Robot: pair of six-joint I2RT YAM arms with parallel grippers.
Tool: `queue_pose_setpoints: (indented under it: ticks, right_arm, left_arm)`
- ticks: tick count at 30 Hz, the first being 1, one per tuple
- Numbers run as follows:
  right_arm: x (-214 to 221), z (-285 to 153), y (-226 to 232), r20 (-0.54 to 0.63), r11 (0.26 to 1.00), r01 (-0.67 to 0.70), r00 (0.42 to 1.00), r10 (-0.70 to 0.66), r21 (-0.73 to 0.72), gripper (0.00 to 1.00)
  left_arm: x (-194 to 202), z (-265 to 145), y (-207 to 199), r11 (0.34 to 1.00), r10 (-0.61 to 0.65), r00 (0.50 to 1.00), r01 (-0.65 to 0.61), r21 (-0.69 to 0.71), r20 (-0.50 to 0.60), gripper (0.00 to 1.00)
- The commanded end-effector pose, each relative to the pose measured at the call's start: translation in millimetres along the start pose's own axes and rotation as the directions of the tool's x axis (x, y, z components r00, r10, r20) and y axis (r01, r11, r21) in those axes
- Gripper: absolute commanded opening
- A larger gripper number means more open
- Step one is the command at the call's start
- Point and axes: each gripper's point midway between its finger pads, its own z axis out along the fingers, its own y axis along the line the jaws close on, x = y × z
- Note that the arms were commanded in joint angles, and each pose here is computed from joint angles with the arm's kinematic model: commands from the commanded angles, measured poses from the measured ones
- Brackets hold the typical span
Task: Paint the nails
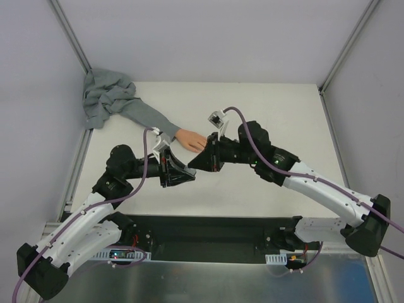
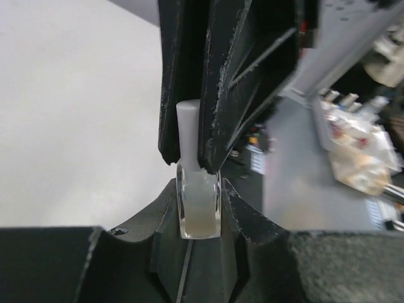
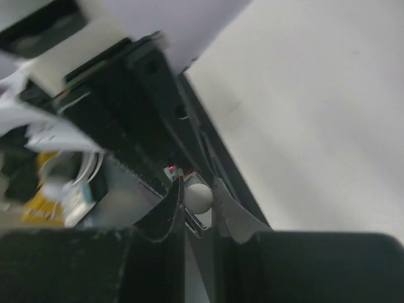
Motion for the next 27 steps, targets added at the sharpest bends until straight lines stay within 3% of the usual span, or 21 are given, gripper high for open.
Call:
queue_pose_setpoints:
  ticks: [1,7,8,9,10,11,12,15,20,23,27]
  right_arm:
    - [0.5,-40.9,86.1,0.076,0.769,0.237,0.968,-0.24,-0.594,0.0]
    - [-11.1,-30.1,73.9,0.108,0.866,0.202,0.979,-0.172,-0.457,0.01]
    - [-18.9,-24.6,60.8,0.111,0.924,0.164,0.985,-0.133,-0.346,0.07]
    - [-21.2,-22.9,55.5,0.111,0.943,0.149,0.986,-0.121,-0.298,0.27]
    - [-25.9,-22.0,48.1,0.12,0.965,0.127,0.988,-0.101,-0.231,0.39]
    - [-23.3,-17.9,24.9,0.118,0.995,0.071,0.991,-0.063,-0.069,0.45]
    - [-30.7,-21.1,26.1,0.137,0.998,0.056,0.989,-0.051,-0.031,0.54]
    - [-41.7,-26.7,16.4,0.186,0.988,-0.011,0.982,-0.019,0.157,0.67]
    - [-43.9,-29.4,1.4,0.197,0.899,-0.064,0.98,-0.025,0.433,0.7]
    - [-47.4,-19.1,9.0,0.21,0.877,-0.066,0.977,-0.041,0.475,0.69]
    - [-50.0,-8.2,12.5,0.2,0.847,-0.052,0.978,-0.065,0.529,0.58]
  left_arm:
    - [-27.2,-24.3,-93.5,0.905,0.122,0.99,-0.142,0.402,0.076,0.0]
    - [-40.8,-19.7,-77.4,0.956,0.101,0.987,-0.13,0.262,0.122,0.0]
    - [-41.4,-18.6,-73.3,0.96,0.118,0.985,-0.146,0.241,0.126,0.0]
    - [-41.9,-18.5,-69.4,0.966,0.122,0.985,-0.147,0.212,0.124,0.0]
    - [-43.2,-16.7,-57.2,0.978,0.134,0.983,-0.151,0.141,0.123,0.0]
    - [-42.1,-16.9,-52.2,0.982,0.14,0.983,-0.152,0.111,0.116,0.0]
    - [-43.4,-17.6,-46.5,0.984,0.154,0.981,-0.163,0.07,0.119,0.0]
    - [-46.5,-22.0,-27.9,0.976,0.217,0.967,-0.211,-0.056,0.131,0.0]
    - [-50.0,-28.1,-6.0,0.947,0.286,0.948,-0.258,-0.19,0.138,0.0]
    - [-51.6,-30.1,3.5,0.936,0.294,0.946,-0.256,-0.242,0.138,0.0]
    - [-52.2,-30.2,8.8,0.932,0.29,0.947,-0.247,-0.266,0.137,0.0]
